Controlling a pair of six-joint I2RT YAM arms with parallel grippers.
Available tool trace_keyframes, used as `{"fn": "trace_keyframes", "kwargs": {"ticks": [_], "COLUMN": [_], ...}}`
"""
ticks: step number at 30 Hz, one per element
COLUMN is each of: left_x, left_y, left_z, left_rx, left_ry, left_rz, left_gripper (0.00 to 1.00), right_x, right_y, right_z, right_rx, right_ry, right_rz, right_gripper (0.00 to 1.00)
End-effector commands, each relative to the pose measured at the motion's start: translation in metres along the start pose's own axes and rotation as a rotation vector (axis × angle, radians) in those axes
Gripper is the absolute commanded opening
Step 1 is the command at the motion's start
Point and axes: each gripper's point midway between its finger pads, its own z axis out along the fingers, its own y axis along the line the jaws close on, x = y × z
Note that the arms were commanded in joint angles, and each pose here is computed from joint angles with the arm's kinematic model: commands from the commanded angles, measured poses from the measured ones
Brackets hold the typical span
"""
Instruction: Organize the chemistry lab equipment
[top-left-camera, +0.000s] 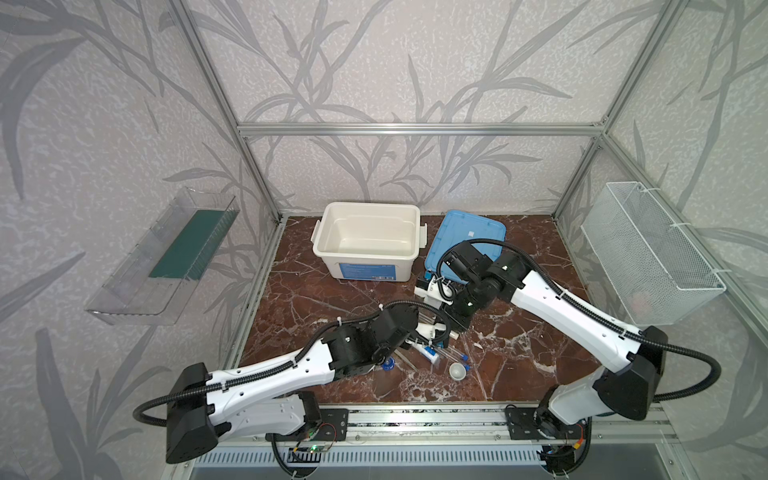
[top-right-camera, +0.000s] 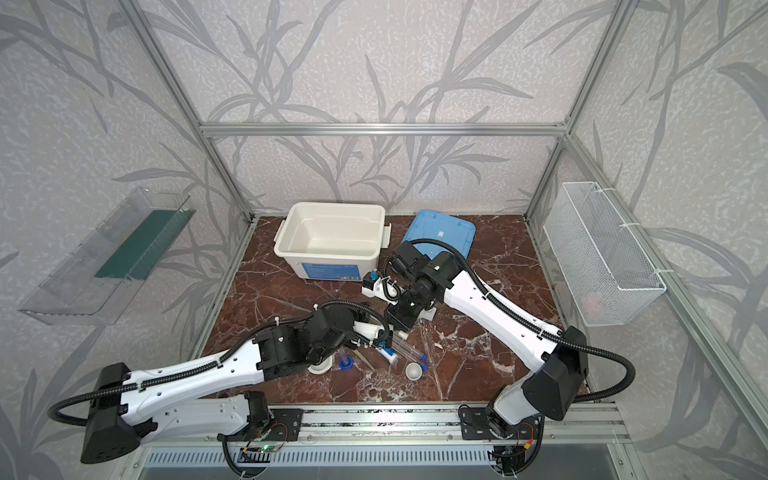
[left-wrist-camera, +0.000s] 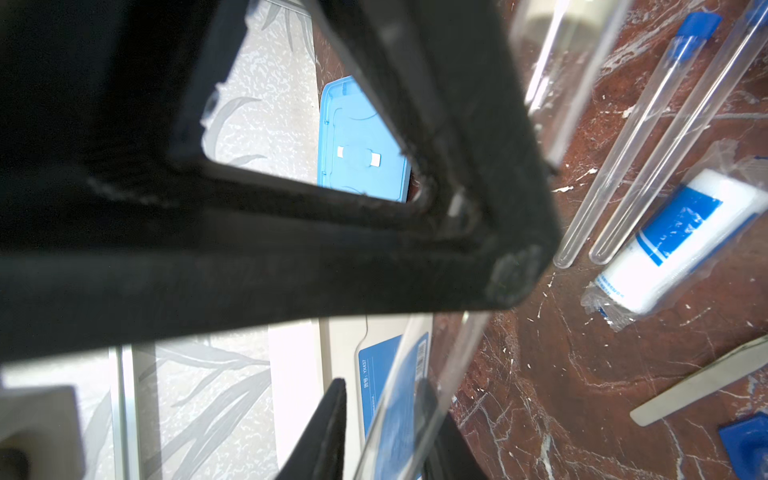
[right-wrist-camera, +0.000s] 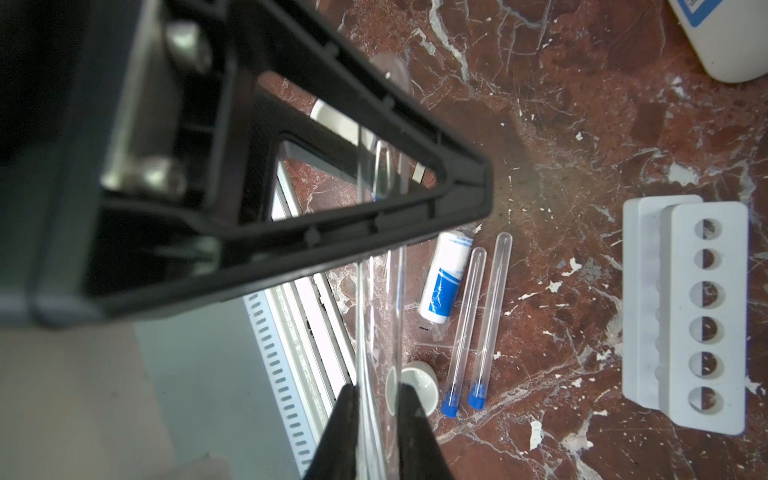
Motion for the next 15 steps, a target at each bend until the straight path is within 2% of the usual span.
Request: {"fn": "trace_keyframes", "kwargs": {"ticks": [1, 15], "left_x": [-0.0001, -0.0010], "left_y": [-0.0129, -0.0198], "left_z": [0.0017, 0.0023], "left_rx": [0.039, 0.056], "left_ry": [-0.001, -0.005], "left_rz": [0.025, 0.022], "left_gripper": [0.27, 0.09], "right_x": [-0.0104, -0.0132], "right_y": [0.0090, 0.0068], "right_z": [-0.0032, -0.0035], "right_rx": [-0.038, -0.026], "right_ry": [-0.035, -0.039], "right_rz": [-0.025, -0.023], "right_gripper": [0.14, 0.13]}}
